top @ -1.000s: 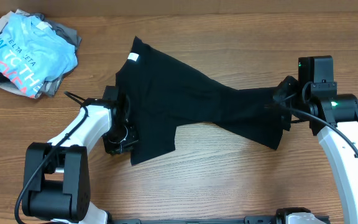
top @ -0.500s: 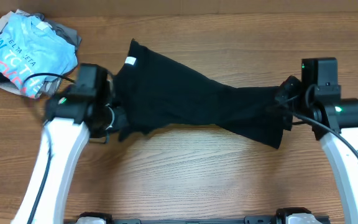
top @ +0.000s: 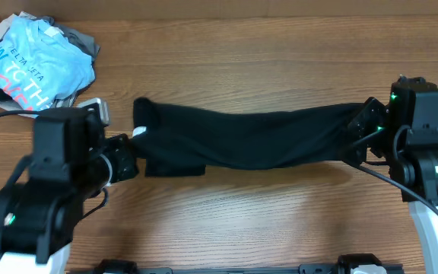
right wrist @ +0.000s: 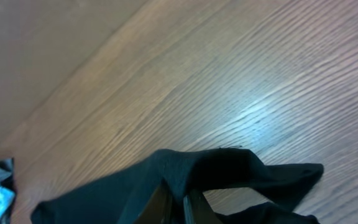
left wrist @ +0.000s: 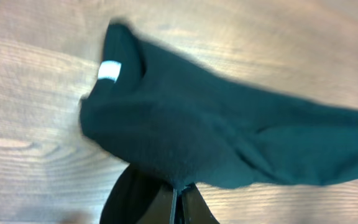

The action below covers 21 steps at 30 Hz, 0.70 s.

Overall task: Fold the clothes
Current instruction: 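Lift and stretch the shirt apart between both grippers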

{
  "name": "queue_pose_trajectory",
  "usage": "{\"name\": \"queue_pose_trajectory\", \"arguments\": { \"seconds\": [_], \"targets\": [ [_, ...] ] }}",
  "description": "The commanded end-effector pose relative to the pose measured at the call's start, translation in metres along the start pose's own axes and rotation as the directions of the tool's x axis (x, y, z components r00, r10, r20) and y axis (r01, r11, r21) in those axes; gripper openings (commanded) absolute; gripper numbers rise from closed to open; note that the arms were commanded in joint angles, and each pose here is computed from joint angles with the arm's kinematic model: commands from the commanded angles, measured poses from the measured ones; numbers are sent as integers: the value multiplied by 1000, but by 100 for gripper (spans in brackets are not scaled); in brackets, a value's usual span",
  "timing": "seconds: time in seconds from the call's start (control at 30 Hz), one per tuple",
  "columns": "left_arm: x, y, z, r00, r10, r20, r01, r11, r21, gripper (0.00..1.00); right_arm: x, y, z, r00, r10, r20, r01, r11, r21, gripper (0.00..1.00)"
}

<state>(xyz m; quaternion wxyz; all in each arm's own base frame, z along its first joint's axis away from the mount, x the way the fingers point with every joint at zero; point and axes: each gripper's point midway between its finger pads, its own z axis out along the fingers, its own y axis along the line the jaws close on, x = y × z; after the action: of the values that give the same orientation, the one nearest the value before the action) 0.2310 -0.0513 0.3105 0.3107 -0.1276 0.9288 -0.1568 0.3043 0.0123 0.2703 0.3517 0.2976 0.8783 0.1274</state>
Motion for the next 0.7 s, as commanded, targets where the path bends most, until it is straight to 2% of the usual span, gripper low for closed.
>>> {"name": "queue_pose_trajectory", "arguments": {
  "seconds": [0.0,0.27,0.43,0.67],
  "targets": [
    [-16,-15,-52,989,36,146,-45,998,53,4,-13,17,-29,998,3,56,3,996,-93,6],
    [-27,-31,-130,955,36,295,-73,990,117,4,-19,23,-66,994,22,103,-6,989,-149,4],
    [-33,-39,-175,913,23,407,-95,983,158,4,-26,29,-100,987,44,152,-14,981,-195,4],
    [-47,-28,-220,827,-2,562,-70,992,106,4,-37,39,-138,978,54,199,-2,969,-248,4]
  ]
}}
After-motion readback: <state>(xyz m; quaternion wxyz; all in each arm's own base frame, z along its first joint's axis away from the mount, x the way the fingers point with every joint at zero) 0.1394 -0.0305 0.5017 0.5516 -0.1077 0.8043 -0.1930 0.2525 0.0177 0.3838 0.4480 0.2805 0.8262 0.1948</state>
